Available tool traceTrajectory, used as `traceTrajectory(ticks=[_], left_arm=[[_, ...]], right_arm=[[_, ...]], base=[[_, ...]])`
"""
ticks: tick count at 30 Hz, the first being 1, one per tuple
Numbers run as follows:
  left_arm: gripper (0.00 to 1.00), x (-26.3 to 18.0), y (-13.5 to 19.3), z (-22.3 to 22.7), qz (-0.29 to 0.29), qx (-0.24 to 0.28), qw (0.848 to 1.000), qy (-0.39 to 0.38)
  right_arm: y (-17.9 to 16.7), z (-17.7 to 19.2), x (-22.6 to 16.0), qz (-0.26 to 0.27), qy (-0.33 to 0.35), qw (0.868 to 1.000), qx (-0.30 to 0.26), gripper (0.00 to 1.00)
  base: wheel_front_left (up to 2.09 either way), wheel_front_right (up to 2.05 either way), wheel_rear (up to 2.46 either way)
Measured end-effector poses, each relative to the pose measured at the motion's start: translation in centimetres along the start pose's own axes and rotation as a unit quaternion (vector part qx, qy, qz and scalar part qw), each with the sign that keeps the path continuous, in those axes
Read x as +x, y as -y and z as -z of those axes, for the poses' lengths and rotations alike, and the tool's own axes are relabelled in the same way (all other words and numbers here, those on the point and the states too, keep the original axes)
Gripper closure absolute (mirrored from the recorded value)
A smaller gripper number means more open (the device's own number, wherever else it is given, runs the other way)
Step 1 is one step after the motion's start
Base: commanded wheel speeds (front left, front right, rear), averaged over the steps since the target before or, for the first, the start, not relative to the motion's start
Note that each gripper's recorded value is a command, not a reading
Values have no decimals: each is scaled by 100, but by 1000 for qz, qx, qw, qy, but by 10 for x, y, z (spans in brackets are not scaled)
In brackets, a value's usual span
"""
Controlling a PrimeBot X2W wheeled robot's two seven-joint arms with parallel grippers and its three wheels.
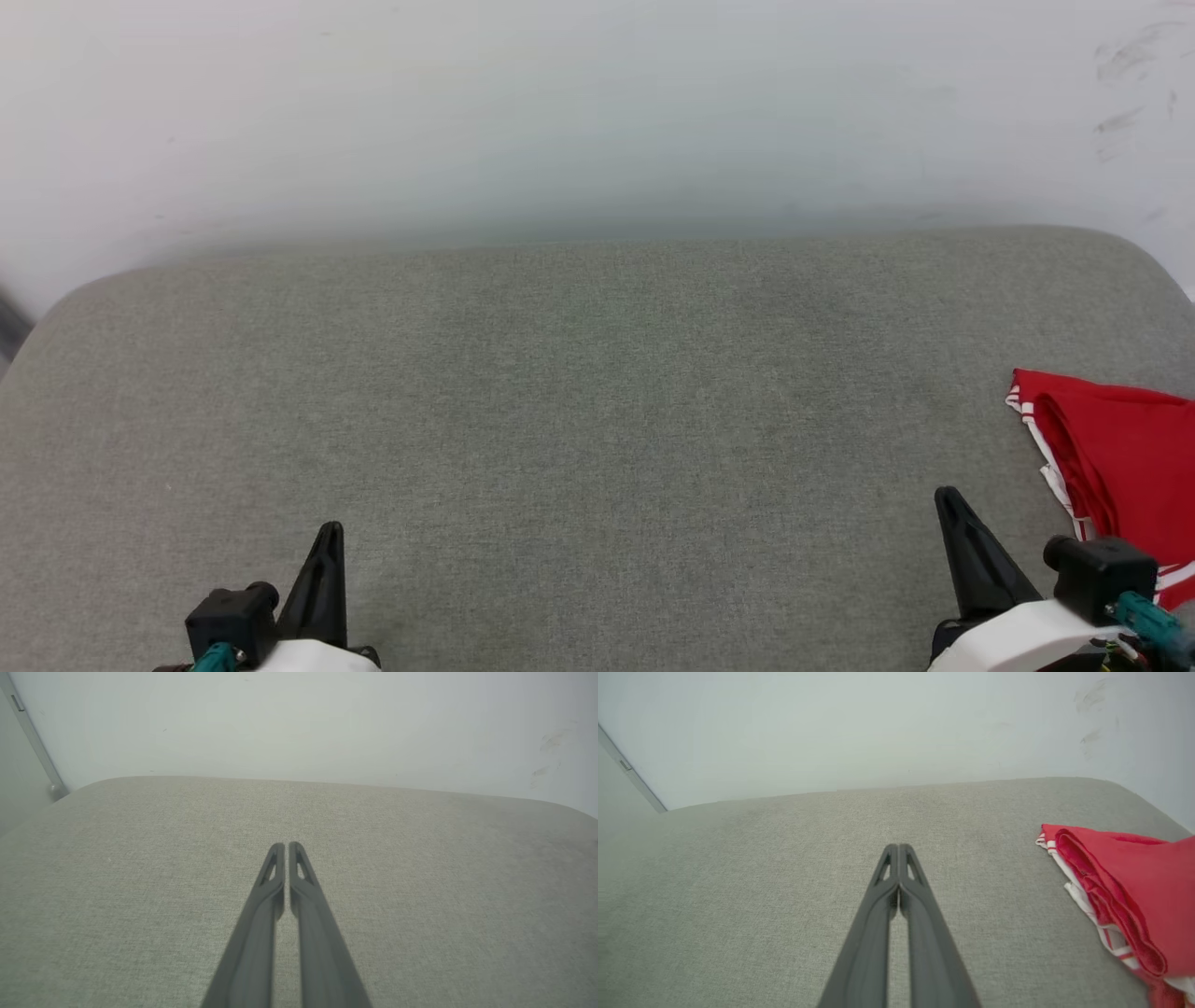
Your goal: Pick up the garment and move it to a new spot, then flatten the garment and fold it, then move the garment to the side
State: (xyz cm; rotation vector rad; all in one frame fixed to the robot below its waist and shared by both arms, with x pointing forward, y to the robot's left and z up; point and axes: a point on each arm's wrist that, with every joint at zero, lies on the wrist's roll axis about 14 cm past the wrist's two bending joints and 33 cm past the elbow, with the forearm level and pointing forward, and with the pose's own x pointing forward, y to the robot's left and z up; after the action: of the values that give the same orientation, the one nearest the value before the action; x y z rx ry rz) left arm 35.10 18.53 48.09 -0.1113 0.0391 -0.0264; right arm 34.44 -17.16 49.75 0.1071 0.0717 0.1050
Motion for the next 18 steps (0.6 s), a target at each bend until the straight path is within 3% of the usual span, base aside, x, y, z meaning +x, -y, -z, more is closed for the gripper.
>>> traceTrajectory(ticks=[18], left_arm=[[100, 6, -11, 8, -33, -164, 985, -35]], right_arm=[[9, 4, 5, 15, 0, 985, 171, 100]], base=[[0, 0, 0]])
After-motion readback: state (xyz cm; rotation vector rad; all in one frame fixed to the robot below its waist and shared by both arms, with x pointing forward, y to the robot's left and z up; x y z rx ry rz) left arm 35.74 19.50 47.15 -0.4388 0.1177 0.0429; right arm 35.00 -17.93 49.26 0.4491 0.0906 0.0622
